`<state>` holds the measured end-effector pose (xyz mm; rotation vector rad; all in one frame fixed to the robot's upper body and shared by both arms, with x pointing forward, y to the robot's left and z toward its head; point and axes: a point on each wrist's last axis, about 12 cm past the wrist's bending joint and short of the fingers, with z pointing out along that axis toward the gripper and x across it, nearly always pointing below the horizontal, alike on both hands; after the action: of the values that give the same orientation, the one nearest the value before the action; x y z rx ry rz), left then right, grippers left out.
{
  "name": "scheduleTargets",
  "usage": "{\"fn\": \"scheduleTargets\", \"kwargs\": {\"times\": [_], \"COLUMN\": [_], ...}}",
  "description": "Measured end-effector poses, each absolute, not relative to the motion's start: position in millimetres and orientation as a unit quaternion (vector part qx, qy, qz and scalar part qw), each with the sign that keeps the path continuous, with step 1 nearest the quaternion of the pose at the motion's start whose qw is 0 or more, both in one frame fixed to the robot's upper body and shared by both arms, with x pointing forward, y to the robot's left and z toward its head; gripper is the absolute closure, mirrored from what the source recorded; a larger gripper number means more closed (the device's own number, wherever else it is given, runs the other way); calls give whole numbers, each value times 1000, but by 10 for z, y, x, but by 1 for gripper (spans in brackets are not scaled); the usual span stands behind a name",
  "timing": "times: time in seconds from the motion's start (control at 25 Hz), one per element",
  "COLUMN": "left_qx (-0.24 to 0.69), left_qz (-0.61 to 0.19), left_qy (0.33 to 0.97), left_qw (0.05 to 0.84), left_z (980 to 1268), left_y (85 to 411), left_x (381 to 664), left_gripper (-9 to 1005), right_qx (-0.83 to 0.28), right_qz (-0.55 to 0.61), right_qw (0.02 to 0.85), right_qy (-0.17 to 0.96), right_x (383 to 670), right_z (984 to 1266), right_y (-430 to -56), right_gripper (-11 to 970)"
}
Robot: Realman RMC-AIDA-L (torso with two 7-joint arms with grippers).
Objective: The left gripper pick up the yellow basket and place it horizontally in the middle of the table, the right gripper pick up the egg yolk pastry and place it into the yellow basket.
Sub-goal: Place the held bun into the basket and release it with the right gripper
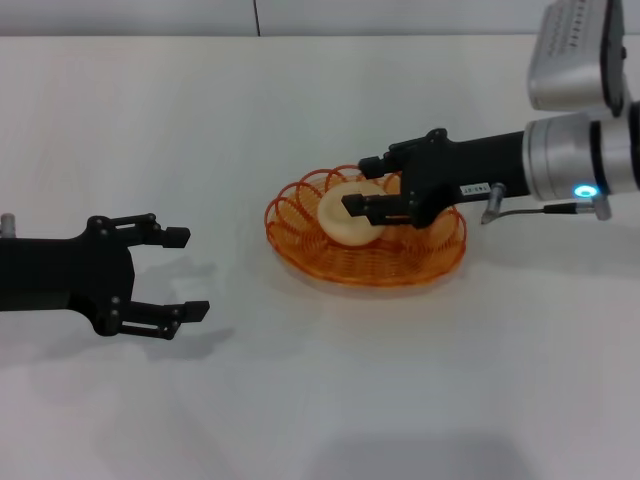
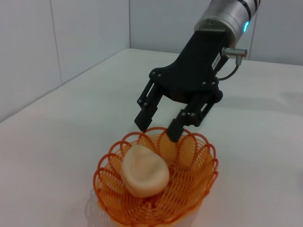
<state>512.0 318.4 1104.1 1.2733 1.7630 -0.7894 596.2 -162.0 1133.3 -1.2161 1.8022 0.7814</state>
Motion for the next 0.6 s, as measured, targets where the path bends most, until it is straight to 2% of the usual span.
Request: {"fn": "scheduleTargets", "kwargs": {"times": [0.12, 0.6], "left_qx": [503, 490], "left_qz": [-312, -304], "left_qy": [698, 703], "left_qw": [403, 416], "left_z": [11042, 11073], "left_y": [3185, 3262], "left_x": [5122, 5137], "left_gripper": [104, 104], "right_qx": [-480, -462], "right_qz": [309, 356], "right_qw": [408, 442], "right_qy": [713, 681], "right_x": [5933, 5673], "right_z": [11330, 11414], "right_y": [-1724, -2475], "right_gripper": [468, 212]}}
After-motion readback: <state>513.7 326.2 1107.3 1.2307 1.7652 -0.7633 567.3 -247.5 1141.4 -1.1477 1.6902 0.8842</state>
